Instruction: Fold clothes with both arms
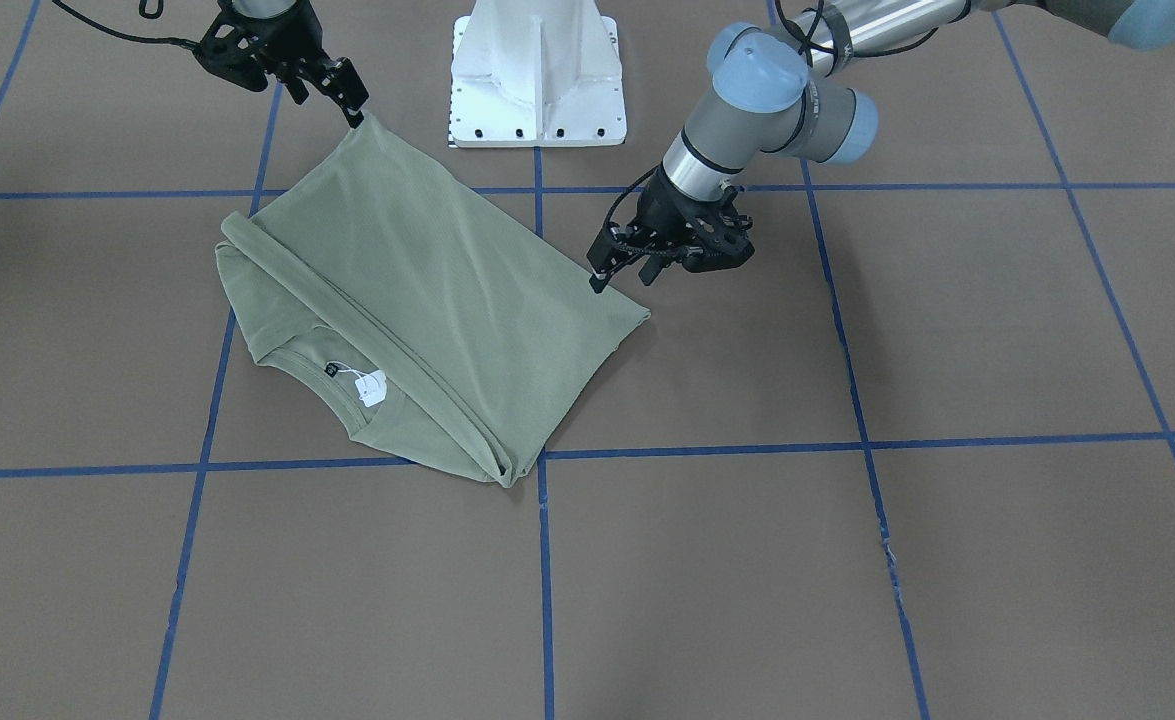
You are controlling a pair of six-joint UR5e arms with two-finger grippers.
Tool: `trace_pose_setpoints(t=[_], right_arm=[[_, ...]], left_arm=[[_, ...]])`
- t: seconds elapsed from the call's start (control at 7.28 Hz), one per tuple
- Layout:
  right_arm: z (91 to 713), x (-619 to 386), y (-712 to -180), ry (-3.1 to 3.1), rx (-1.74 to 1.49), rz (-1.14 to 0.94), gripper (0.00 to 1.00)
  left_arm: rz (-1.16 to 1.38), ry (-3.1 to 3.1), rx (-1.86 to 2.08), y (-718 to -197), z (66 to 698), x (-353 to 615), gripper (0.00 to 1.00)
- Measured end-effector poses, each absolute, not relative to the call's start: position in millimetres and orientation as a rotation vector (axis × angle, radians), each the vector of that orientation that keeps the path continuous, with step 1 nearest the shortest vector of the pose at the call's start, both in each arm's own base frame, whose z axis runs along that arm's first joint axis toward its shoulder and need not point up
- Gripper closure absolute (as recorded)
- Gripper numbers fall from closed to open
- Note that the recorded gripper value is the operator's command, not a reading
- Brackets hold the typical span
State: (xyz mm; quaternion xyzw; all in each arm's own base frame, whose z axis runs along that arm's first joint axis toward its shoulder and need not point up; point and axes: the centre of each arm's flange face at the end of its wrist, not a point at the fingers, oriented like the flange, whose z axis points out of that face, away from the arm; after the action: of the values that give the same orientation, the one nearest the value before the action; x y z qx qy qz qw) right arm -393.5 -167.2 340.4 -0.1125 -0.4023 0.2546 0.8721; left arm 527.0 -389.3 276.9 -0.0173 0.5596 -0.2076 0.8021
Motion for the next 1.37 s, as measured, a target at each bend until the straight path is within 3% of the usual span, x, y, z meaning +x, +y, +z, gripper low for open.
trace_pose_setpoints(t=[0.55, 0.69, 0.82, 1.37], right_arm=[[337, -406, -195, -0.864, -0.196, 0.587, 0.00], [338, -406, -198, -0.863, -0.192, 0.593, 0.00], [338, -406, -201, -0.864, -0.190, 0.598, 0.00], [330, -407, -205, -0.882, -0.191, 0.606, 0.00]], left_arm=[[-0.476, 1.155, -0.012, -398, 296, 536, 0.40], [-0.479, 1.148, -0.011, -399, 300, 537, 0.62], [-0.483, 1.140, -0.008, -400, 304, 538, 0.97], [-0.464, 1.119, 0.030, -407, 314, 533, 1.00]])
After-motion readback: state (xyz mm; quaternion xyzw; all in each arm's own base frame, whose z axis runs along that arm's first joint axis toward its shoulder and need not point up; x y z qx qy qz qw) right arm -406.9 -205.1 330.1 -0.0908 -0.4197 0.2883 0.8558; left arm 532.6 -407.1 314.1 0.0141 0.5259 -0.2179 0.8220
